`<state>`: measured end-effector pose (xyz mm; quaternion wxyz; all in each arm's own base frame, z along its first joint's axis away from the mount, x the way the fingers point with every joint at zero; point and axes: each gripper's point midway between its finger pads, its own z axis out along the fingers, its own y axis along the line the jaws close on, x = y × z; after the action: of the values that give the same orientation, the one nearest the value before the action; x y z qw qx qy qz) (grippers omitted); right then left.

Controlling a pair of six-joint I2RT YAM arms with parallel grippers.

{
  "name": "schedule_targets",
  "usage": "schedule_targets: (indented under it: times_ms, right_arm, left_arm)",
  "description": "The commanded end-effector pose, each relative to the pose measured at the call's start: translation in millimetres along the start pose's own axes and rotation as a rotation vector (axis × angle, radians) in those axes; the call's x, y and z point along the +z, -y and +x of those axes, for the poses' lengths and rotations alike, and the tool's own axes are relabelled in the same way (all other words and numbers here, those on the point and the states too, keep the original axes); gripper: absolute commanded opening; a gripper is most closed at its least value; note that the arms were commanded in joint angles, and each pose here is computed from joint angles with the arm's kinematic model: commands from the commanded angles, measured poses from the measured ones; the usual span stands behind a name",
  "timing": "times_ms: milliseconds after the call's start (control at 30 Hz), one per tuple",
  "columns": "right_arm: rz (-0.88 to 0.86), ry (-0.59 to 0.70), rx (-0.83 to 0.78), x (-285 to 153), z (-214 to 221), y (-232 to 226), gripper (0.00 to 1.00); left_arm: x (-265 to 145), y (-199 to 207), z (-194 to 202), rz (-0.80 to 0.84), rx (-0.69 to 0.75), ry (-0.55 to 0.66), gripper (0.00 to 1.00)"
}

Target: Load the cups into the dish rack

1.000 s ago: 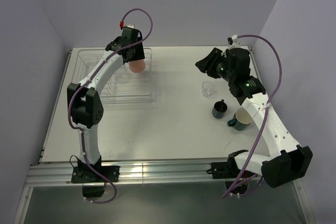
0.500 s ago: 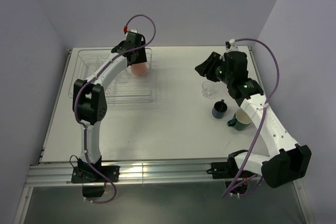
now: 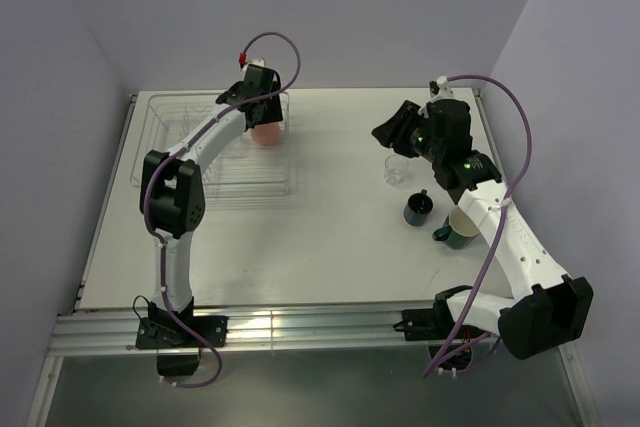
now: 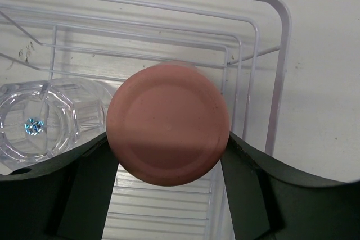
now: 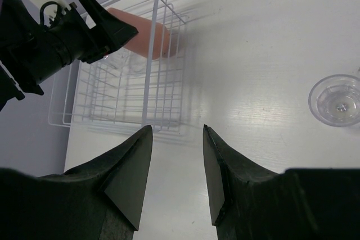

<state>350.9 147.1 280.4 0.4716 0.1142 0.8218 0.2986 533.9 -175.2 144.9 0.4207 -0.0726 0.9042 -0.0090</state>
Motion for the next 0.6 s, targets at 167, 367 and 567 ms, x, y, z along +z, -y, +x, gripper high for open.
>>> schedule_targets:
  times_ms: [167, 367, 567]
  right_arm:
    - [-0.025, 0.063, -0.037, -12, -13, -9, 0.49]
    - [-0.016, 0.064, -0.039, -14, -14, -8, 0.49]
    - [0.007, 0.073, -0.048, -17, -18, -6, 0.49]
  left_arm:
    - [4, 4, 0, -0.011, 0.02, 0.03, 0.8]
    - [-5, 6, -6, -0.002, 0.023, 0.054, 0.86]
    - [-25, 6, -26, 0.0, 0.015, 0.1, 0.88]
